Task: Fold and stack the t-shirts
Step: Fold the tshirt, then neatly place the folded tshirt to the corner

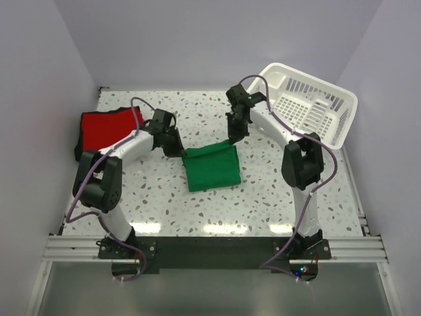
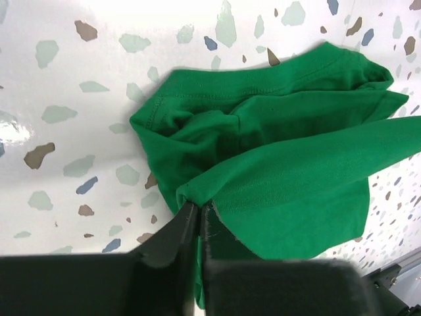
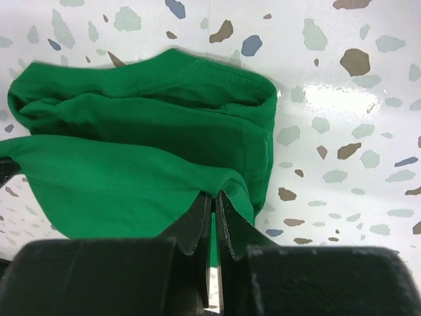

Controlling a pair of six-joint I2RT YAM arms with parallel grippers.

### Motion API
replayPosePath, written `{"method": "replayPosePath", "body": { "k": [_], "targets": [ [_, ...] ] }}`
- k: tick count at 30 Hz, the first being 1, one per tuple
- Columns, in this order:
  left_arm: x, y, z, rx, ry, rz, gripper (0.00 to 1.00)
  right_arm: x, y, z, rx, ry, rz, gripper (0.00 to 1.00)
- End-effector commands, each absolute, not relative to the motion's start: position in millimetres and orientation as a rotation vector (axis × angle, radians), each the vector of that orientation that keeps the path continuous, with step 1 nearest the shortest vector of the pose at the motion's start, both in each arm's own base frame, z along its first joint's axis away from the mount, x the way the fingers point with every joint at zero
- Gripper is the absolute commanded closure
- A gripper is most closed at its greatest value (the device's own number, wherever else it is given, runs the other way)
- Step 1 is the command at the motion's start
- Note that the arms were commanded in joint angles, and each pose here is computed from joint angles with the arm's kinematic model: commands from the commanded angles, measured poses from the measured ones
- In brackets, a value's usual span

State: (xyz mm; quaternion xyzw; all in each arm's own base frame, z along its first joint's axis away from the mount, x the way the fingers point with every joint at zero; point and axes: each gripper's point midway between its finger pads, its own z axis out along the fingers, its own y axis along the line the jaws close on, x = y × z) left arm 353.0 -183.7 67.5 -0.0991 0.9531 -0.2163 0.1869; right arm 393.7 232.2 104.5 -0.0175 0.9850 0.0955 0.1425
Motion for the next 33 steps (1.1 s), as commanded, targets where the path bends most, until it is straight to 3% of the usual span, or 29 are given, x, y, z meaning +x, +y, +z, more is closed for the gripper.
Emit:
{"method": "replayPosePath", "body": {
  "k": [1,2,3,4,6,8,11,15,21,27,33],
  "targets": [
    [374.1,-175.7,80.3,-0.254,2.629,-0.58,0.84,405.7,229.6,115.3,-0.078,2.819,0.272,0.94],
    [377.1,-175.1,81.2,-0.248,2.62,-0.58,0.57,406.8,229.7,114.0,-0.083,2.825,0.271,0.87],
    [379.1,-174.9,83.0,-0.242,2.615,-0.58,0.46,407.1,231.5,114.6,-0.108,2.829,0.276,0.79],
    [386.0,-175.2,87.2,-0.235,2.602,-0.576,0.39,410.3,232.3,121.6,-0.118,2.822,0.279,0.62],
    [389.9,-174.2,93.0,-0.208,2.601,-0.558,0.28,413.4,233.8,121.6,-0.149,2.826,0.278,0.51],
    [395.7,-175.5,100.7,-0.181,2.587,-0.558,0.24,417.7,235.0,132.9,-0.159,2.796,0.286,0.4],
    [396.6,-177.3,112.2,-0.153,2.553,-0.582,0.23,417.4,236.4,143.2,-0.168,2.768,0.305,0.37],
    [385.5,-181.6,119.0,-0.125,2.516,-0.645,0.22,405.8,242.0,168.5,-0.169,2.71,0.409,0.37],
    [355.2,-181.6,115.1,-0.122,2.471,-0.726,0.2,362.2,269.4,162.9,-0.2,2.709,0.626,0.38],
    [325.8,-192.4,107.8,-0.115,2.385,-0.903,0.19,311.4,283.4,116.2,-0.265,2.825,0.63,0.38],
    [313.7,-196.6,92.6,-0.124,2.355,-0.976,0.18,294.3,289.4,79.5,-0.297,2.9,0.592,0.38]
  ]
}}
